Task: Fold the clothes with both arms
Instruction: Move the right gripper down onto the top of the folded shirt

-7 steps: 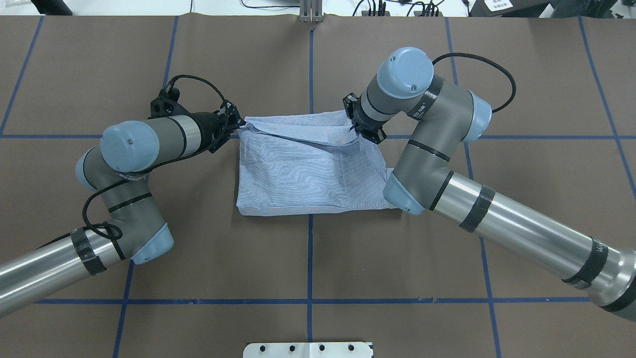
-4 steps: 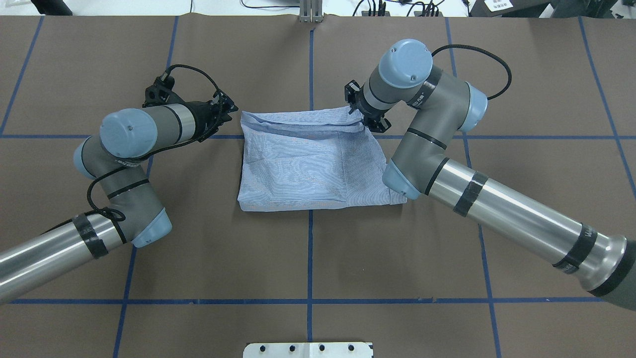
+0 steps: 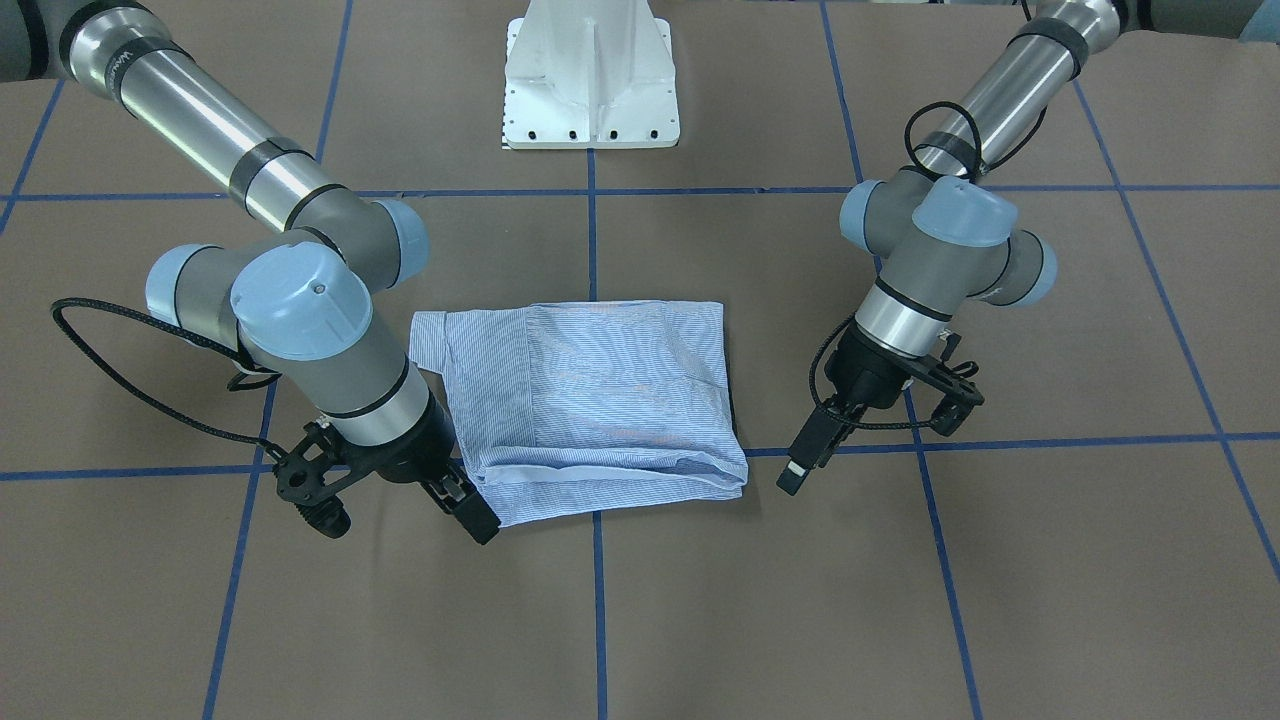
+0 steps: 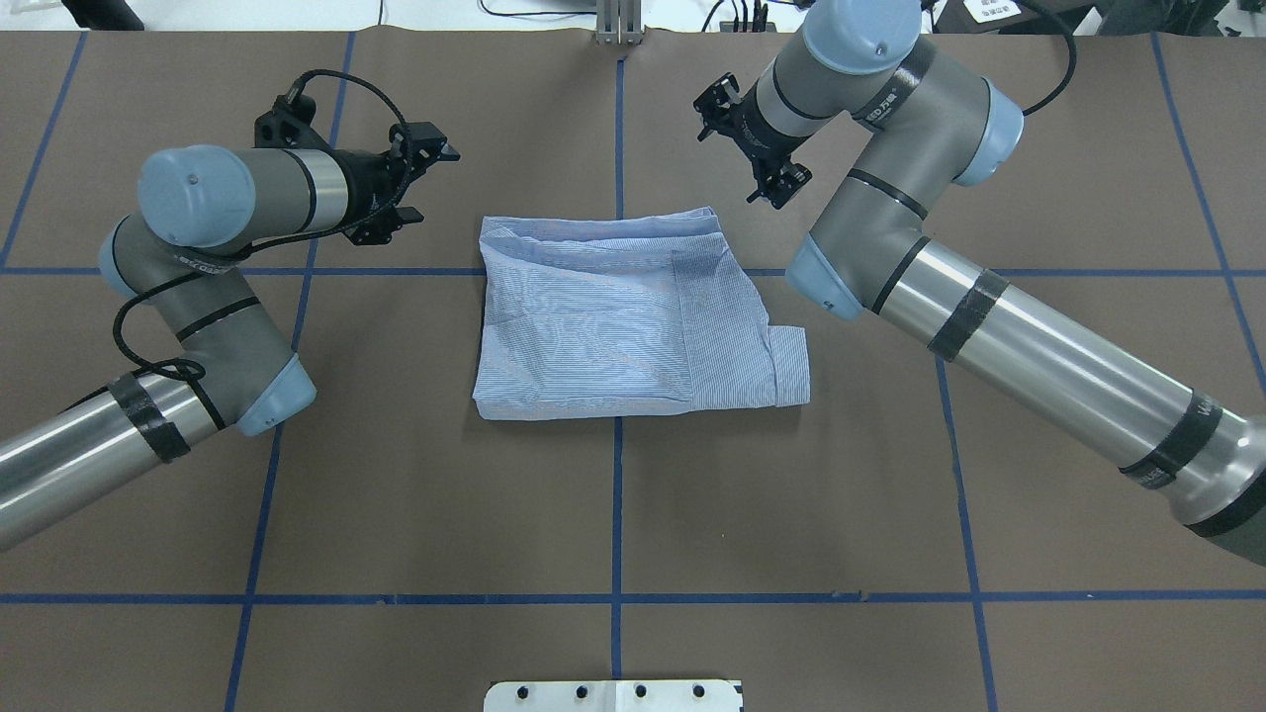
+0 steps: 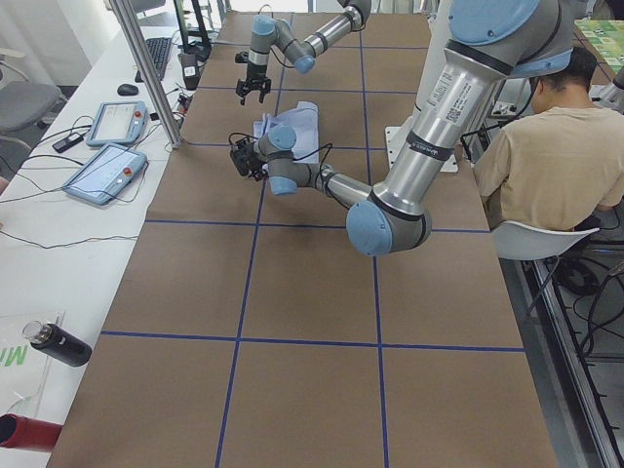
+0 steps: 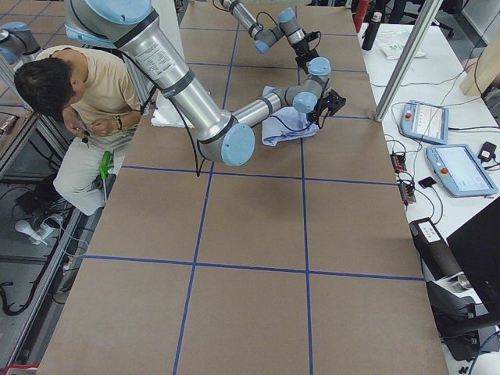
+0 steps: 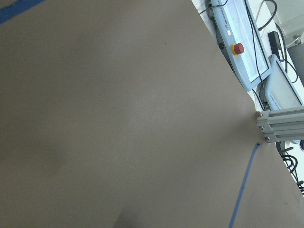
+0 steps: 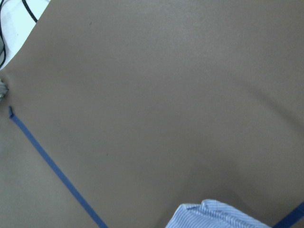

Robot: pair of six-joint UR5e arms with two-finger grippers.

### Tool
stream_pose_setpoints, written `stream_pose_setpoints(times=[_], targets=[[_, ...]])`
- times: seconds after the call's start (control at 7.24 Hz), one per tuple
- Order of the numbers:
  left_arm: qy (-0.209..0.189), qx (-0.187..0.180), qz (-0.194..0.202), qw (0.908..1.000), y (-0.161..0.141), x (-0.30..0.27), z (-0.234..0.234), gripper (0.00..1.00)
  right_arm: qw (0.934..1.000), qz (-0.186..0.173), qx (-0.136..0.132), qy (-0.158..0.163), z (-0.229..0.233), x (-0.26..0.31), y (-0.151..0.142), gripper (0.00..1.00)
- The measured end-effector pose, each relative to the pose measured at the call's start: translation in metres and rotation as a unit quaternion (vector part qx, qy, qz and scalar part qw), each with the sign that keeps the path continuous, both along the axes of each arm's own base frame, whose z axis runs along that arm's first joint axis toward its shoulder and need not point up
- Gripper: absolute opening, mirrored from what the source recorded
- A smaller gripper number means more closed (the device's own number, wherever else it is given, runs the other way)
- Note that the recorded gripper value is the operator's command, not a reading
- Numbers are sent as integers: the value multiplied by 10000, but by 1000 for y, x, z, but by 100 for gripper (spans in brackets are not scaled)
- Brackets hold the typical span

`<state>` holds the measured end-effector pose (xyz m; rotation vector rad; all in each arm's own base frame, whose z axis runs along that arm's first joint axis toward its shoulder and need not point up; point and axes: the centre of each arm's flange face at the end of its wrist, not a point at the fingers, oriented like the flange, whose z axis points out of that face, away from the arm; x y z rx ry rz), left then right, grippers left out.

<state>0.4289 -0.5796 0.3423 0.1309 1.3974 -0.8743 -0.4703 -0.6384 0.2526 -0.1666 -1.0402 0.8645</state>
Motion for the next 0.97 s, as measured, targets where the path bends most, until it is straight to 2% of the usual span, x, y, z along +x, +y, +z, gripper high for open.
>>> stream_pose_setpoints(times=[0.14,0.28,0.55,0.83,0.97], targets=[[57,46,28,10000,2,-5,-6,63,9999,-68,55,-84,-14,-9,17,1],[85,111,110,9998,2,-14,-9,64,9998,-105,86,-149,-29,-22,40,0],[-64,483,481,9977,-2,-58,-8,64,9994,-203,213,-185,-54,-59,95,0],[-173,697,688,9950,-16,-109,-3,65,9988,-318,366,-14,-52,-104,138,0],[-184,731,736,9944,-20,-125,-1,65,9983,-352,439,134,-45,-116,144,0]])
